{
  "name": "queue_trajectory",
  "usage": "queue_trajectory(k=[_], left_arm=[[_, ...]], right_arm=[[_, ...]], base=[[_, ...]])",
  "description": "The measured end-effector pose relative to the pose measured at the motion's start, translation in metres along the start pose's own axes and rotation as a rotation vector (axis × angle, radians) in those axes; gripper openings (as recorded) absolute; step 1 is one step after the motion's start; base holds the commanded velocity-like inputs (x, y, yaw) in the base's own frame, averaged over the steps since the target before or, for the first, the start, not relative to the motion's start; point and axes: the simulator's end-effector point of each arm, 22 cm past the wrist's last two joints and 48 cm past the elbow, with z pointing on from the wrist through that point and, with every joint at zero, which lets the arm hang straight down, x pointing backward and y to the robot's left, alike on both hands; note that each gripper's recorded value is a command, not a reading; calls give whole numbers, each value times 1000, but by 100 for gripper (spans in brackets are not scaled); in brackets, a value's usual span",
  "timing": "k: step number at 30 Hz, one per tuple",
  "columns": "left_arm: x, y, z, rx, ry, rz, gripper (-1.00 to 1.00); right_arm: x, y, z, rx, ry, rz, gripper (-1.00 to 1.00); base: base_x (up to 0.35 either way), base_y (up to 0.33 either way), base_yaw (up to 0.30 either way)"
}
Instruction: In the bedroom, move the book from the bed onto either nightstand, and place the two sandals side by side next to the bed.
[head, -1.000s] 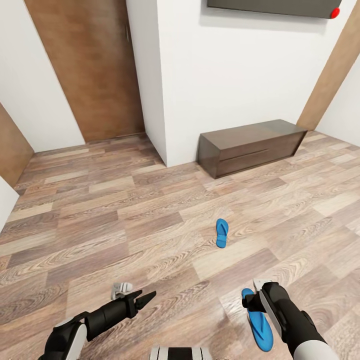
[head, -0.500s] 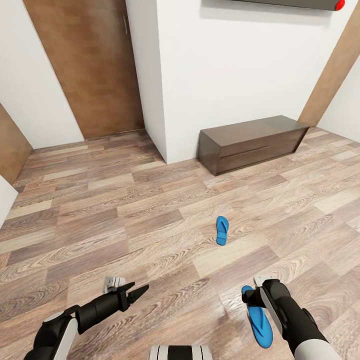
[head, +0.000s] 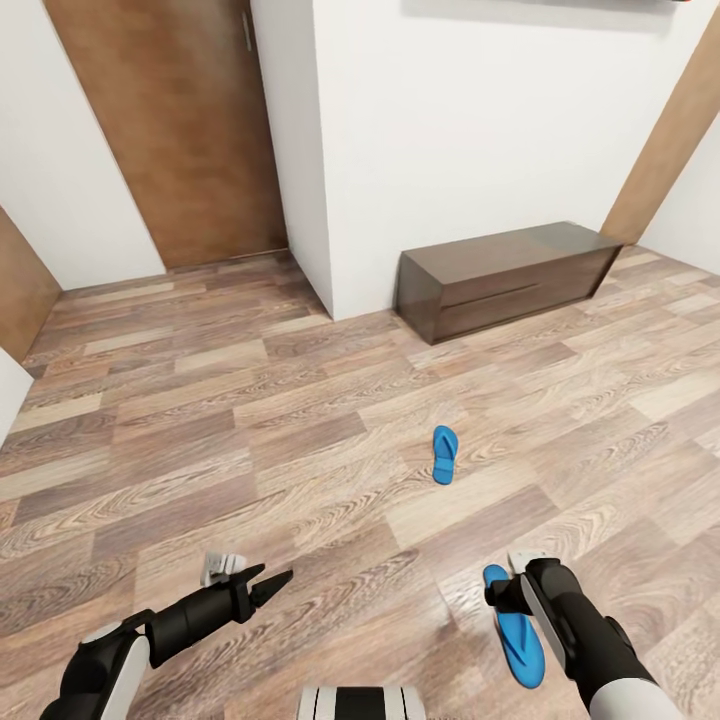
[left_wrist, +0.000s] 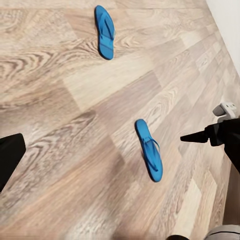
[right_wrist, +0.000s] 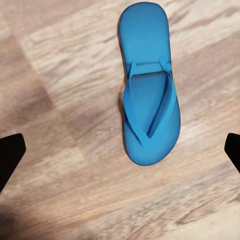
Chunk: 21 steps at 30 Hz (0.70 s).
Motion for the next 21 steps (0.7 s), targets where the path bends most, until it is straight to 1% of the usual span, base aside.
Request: queue_trajectory(k=[21], left_arm=[[32,23,13,-21,57,-61,100]], right_arm=[[31,1,34,2,88,-8,100]], base=[[0,0,0]])
